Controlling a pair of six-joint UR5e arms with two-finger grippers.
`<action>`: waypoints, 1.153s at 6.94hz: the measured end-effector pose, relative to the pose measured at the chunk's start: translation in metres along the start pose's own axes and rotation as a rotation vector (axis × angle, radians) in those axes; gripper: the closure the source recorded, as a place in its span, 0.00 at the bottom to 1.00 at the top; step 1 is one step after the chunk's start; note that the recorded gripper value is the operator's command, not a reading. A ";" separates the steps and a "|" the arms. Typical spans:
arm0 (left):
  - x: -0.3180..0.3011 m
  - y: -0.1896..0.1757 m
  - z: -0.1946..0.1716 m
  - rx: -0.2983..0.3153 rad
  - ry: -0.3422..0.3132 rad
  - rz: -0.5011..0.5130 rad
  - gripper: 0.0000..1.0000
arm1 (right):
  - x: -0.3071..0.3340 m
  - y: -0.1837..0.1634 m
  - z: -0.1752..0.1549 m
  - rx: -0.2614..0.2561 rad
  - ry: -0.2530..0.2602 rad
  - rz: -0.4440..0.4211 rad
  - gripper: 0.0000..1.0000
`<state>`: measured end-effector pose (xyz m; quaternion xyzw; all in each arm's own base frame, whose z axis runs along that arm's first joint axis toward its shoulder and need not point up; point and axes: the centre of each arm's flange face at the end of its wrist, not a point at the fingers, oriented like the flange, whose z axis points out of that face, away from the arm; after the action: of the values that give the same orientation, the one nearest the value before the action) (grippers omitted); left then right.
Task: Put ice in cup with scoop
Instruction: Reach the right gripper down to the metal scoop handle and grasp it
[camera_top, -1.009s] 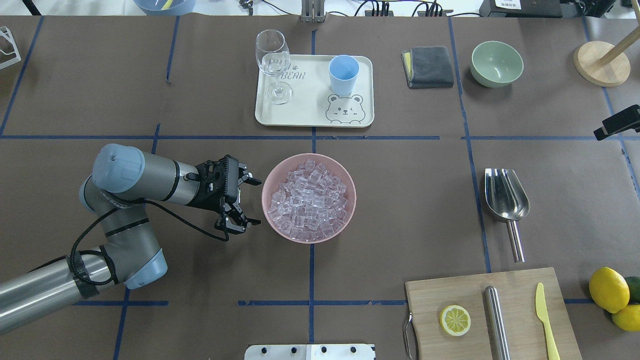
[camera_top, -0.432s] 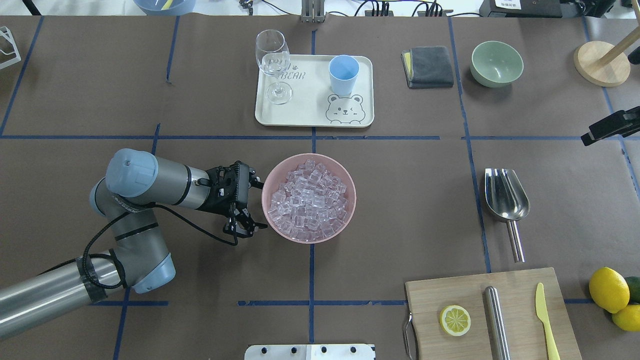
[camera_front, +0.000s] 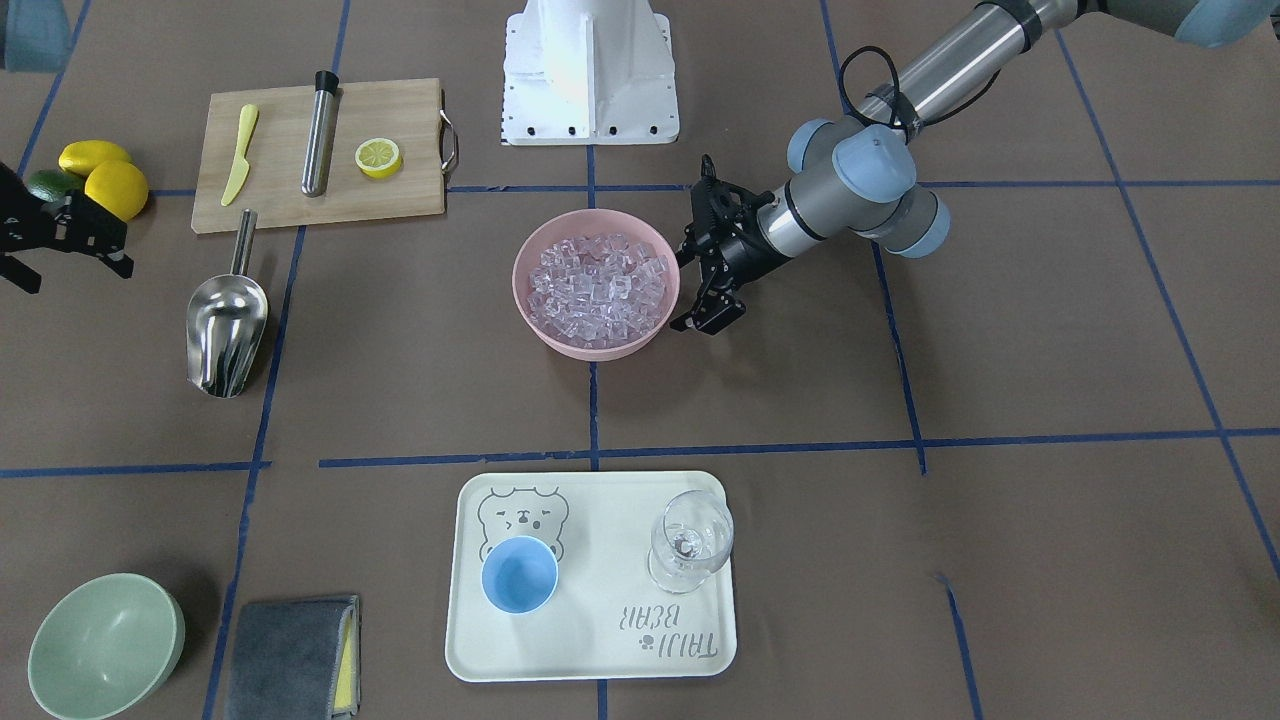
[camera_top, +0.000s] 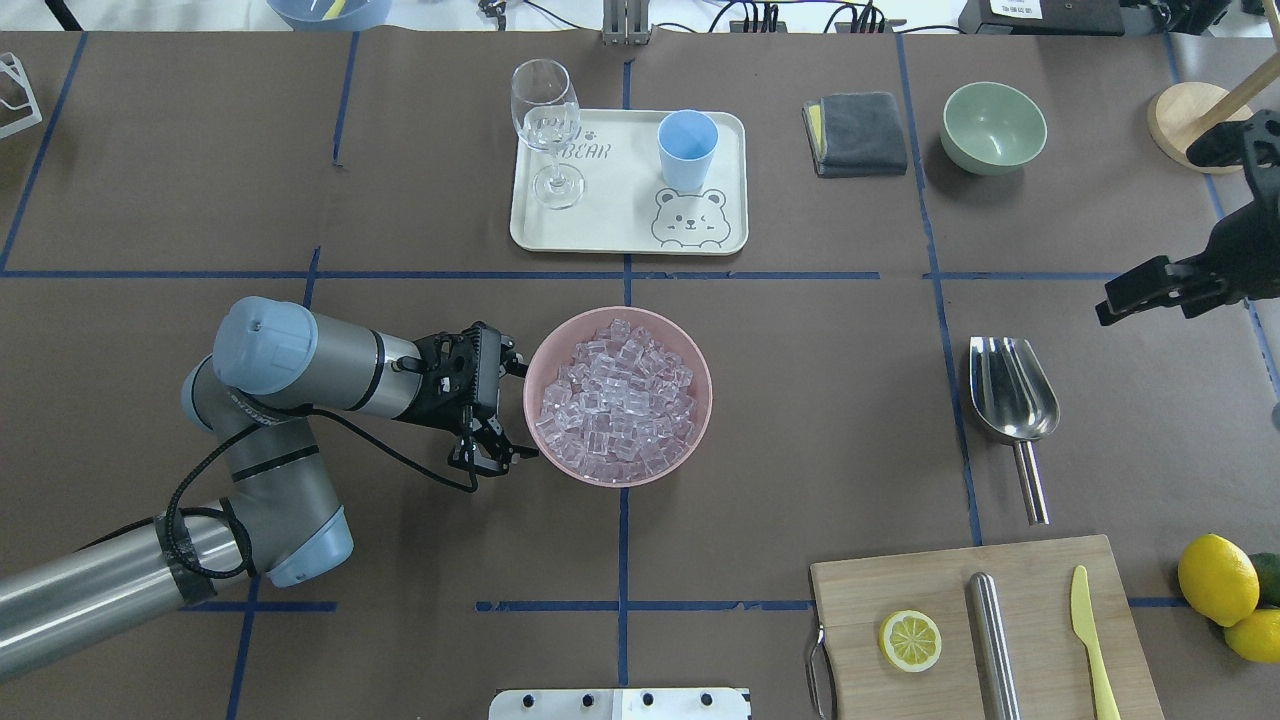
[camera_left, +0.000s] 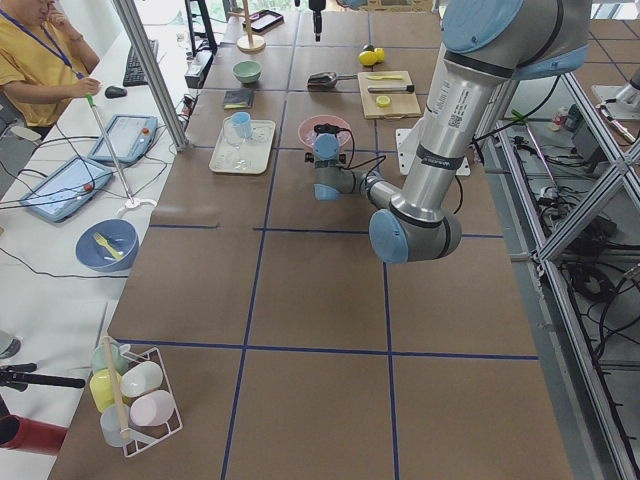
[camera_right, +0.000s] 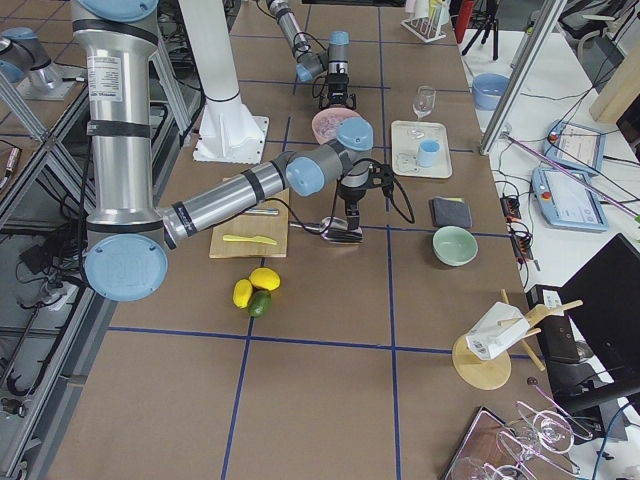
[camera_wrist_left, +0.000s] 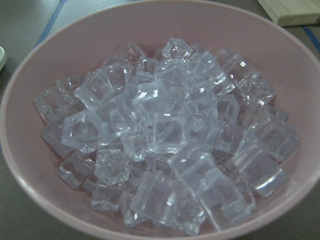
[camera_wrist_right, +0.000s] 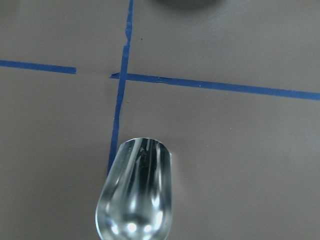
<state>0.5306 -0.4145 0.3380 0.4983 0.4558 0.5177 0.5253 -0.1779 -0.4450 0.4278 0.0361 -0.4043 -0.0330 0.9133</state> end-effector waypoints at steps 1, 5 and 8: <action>0.000 0.000 -0.001 0.002 -0.001 0.001 0.00 | -0.029 0.017 0.014 -0.012 0.017 0.034 0.00; -0.001 -0.001 -0.001 0.005 -0.003 0.003 0.00 | -0.061 0.100 0.079 -0.007 0.041 0.107 0.15; -0.001 -0.001 -0.001 0.005 -0.003 0.003 0.00 | -0.062 0.132 0.130 0.035 0.090 0.183 0.24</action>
<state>0.5294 -0.4150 0.3366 0.5011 0.4557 0.5165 0.5239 -0.3117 -0.3129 0.4809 0.0162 -0.3649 0.0592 0.9290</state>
